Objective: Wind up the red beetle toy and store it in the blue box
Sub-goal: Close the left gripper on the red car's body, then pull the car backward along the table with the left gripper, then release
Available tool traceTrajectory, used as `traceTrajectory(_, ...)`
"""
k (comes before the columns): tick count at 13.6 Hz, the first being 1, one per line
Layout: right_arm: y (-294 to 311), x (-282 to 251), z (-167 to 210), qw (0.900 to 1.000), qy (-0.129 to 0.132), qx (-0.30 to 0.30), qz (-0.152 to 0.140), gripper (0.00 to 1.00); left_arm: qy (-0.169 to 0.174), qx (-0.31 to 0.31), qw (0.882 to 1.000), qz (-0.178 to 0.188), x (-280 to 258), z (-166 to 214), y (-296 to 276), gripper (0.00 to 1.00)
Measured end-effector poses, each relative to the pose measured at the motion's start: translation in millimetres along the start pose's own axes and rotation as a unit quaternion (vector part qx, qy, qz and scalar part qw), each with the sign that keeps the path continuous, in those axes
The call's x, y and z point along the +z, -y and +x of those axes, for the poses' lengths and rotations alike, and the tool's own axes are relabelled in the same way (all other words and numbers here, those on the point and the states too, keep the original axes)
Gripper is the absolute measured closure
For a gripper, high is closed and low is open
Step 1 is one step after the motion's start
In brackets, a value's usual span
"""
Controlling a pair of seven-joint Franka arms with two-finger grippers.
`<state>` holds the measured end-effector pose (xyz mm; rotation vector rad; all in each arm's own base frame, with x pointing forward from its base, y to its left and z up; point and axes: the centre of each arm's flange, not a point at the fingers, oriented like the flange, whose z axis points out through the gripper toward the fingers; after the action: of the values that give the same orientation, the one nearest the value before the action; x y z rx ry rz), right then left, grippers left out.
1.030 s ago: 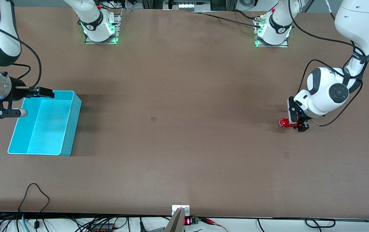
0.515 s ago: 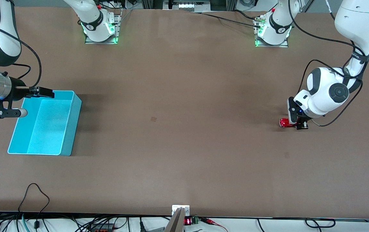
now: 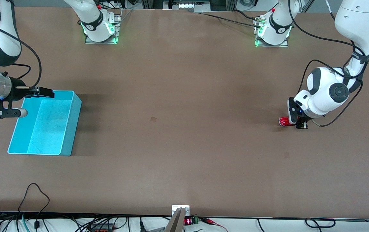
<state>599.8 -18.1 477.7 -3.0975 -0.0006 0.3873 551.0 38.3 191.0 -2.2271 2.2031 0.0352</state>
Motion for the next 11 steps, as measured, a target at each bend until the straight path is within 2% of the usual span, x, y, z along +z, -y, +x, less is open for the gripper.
traceTrajectory(7, 0.3, 0.0, 0.0, 1.000, 0.000, 0.000, 0.000, 0.00, 0.000, -0.002, 1.000, -0.001, 0.5, -2.6, -0.4, 0.56)
traceTrajectory(11, 0.4, 0.0, 0.0, 1.000, 0.000, 0.000, 0.000, 0.00, 0.001, -0.015, 1.000, -0.001, 1.0, -22.8, -2.0, 0.56)
